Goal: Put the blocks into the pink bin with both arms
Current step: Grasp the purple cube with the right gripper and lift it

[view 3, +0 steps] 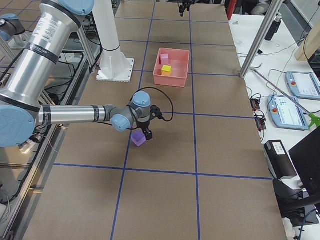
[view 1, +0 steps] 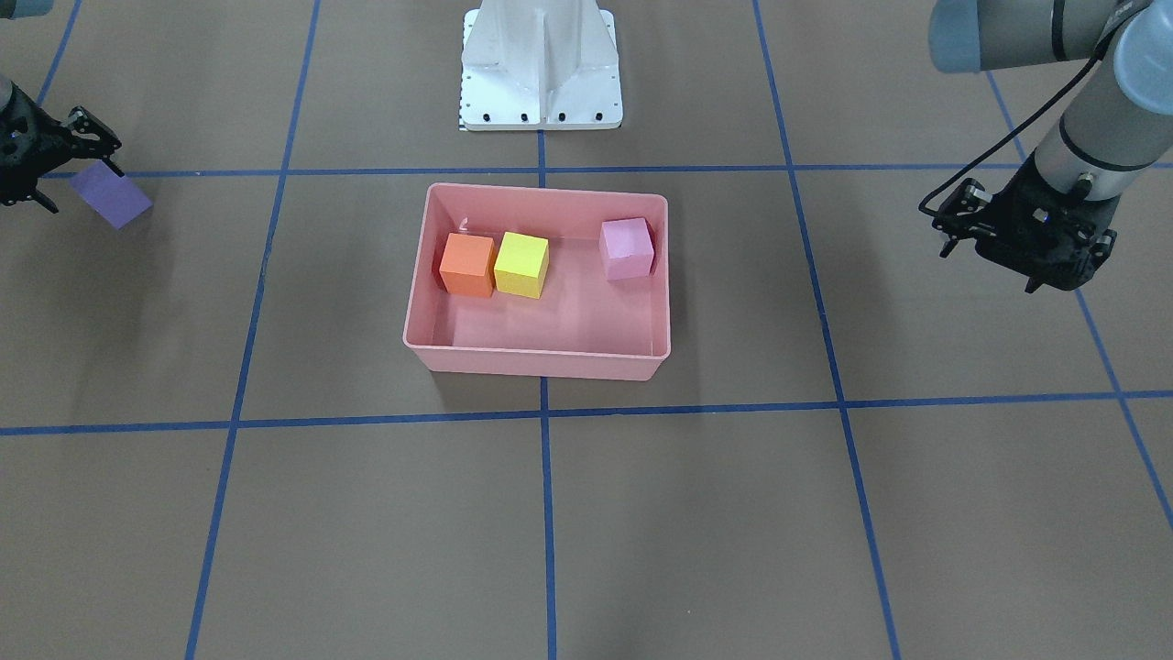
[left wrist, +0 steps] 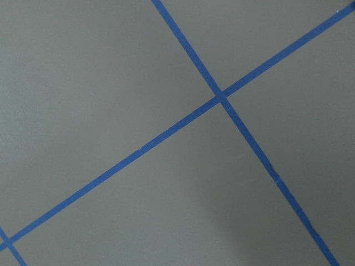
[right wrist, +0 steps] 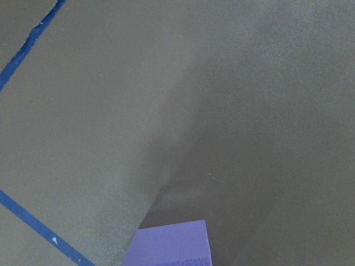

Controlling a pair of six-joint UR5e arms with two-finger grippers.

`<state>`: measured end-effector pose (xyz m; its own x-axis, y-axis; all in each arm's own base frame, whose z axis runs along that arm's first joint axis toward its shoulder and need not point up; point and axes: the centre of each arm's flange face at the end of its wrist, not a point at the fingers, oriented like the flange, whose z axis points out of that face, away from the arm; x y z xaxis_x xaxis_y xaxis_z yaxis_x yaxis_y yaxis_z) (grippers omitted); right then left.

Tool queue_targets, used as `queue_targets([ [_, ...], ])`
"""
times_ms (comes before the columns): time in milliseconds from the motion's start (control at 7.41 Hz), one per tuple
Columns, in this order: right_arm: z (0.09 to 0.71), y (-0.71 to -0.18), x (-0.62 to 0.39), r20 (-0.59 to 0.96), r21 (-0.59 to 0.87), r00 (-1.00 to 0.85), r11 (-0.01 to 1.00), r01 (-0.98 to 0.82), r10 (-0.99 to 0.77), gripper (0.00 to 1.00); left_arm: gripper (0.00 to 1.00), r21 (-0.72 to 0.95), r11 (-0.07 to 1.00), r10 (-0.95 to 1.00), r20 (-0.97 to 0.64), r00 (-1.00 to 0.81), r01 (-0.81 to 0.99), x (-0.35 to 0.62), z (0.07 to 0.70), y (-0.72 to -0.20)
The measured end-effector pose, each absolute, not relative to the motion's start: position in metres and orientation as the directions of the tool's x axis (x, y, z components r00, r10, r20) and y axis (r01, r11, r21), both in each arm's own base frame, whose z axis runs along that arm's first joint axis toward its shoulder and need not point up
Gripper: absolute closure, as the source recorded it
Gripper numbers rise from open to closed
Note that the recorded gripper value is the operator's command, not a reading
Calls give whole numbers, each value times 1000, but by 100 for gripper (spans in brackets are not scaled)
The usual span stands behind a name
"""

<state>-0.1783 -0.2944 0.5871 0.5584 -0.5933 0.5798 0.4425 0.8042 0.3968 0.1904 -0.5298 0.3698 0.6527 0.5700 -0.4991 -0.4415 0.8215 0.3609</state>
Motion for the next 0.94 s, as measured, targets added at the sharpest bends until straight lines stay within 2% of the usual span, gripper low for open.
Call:
queue_targets([
  [405, 606, -282, -201, 551, 375, 579, 798, 471, -601, 3, 0, 360, 825, 566, -507, 651, -437, 190, 370, -530],
  [675, 623, -277, -206, 542, 367, 579, 791, 489, -609, 100, 0, 358, 826, 563, -509, 651, -435, 190, 370, -530],
  [945, 621, -277, -211, 550, 374, 565, 786, 492, -615, 100, 0, 355, 827, 562, -519, 645, -435, 192, 371, -529],
])
